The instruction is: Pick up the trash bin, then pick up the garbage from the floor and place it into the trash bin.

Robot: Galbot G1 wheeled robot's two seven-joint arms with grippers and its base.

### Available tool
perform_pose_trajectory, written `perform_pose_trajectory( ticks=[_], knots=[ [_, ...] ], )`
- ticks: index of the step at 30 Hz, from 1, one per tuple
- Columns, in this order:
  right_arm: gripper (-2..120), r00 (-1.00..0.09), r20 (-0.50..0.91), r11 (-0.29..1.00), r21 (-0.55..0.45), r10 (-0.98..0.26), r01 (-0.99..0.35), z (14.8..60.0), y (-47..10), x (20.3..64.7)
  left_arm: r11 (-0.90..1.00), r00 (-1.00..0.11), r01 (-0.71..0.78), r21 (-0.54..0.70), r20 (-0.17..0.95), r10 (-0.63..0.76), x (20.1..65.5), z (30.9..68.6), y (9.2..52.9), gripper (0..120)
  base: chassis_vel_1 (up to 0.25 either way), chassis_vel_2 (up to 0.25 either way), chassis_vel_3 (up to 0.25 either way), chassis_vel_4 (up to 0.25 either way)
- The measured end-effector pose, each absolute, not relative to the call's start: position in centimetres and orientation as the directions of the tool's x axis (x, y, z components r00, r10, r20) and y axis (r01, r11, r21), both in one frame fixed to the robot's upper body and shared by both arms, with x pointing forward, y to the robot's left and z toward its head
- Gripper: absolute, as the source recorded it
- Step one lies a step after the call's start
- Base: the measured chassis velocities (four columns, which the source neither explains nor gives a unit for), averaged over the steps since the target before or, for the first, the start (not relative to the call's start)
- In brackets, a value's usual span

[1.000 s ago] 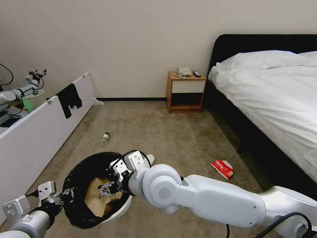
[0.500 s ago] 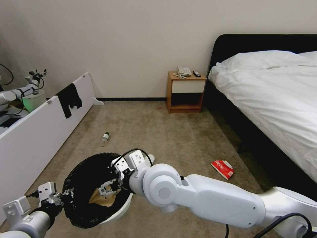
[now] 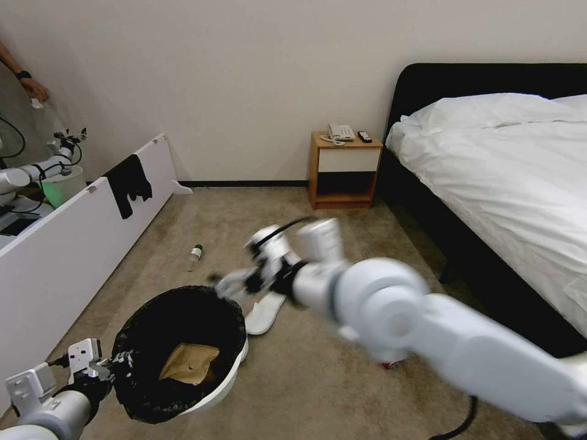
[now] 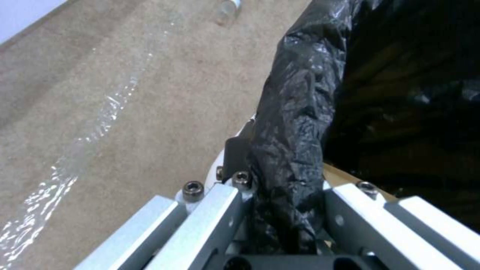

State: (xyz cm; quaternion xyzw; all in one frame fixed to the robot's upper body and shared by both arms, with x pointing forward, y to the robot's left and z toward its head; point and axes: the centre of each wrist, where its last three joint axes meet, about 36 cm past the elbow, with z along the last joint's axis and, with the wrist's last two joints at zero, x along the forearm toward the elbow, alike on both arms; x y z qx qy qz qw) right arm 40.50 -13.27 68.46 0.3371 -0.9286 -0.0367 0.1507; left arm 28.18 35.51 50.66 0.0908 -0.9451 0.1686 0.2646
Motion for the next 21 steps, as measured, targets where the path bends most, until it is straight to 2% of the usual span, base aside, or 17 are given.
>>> perform_pose_trajectory(
  ticks=[5,7,8,11,12,13,16,21],
  knots=[
    [100,-0.835,0.192,0.857,0.142,-0.515,-0.496,67.1,-17.8,41.0,0.926,-0.842,-0.269,-0.263,0.532,-0.093,28.1,50.6,35.7,2,0.000,0.000,0.000,0.000],
    [100,-0.909,0.141,0.920,0.084,-0.392,-0.383,66.1,-21.4,40.8,0.925,-0.840,-0.276,-0.262,0.534,-0.099,28.0,50.5,35.8,2,0.000,0.000,0.000,0.000],
    [100,-0.909,0.141,0.920,0.084,-0.392,-0.383,66.1,-21.4,40.8,0.925,-0.840,-0.276,-0.262,0.534,-0.099,28.0,50.5,35.8,2,0.000,0.000,0.000,0.000],
    [100,-0.975,0.062,0.976,-0.033,-0.214,-0.217,65.6,-25.9,40.5,0.923,-0.836,-0.285,-0.261,0.538,-0.106,27.9,50.4,35.9,2,0.000,0.000,0.000,0.000],
    [100,-0.975,0.062,0.976,-0.033,-0.214,-0.217,65.6,-25.9,40.5,0.923,-0.836,-0.285,-0.261,0.538,-0.106,27.9,50.4,35.9,2,0.000,0.000,0.000,0.000],
    [100,-0.987,0.046,0.984,-0.081,-0.154,-0.157,65.2,-27.3,40.5,0.921,-0.835,-0.288,-0.261,0.540,-0.108,27.8,50.3,35.9,2,0.000,0.000,0.000,0.000],
    [100,-0.998,0.035,0.988,-0.141,-0.061,-0.065,63.8,-29.1,41.5,0.918,-0.830,-0.300,-0.258,0.545,-0.118,27.2,50.1,35.9,2,0.000,0.000,0.000,0.000],
    [100,-0.998,0.050,0.979,-0.202,0.022,0.011,61.3,-30.7,42.8,0.917,-0.829,-0.309,-0.252,0.543,-0.130,26.9,50.2,35.9,2,0.000,0.000,0.000,0.000]
  ],
)
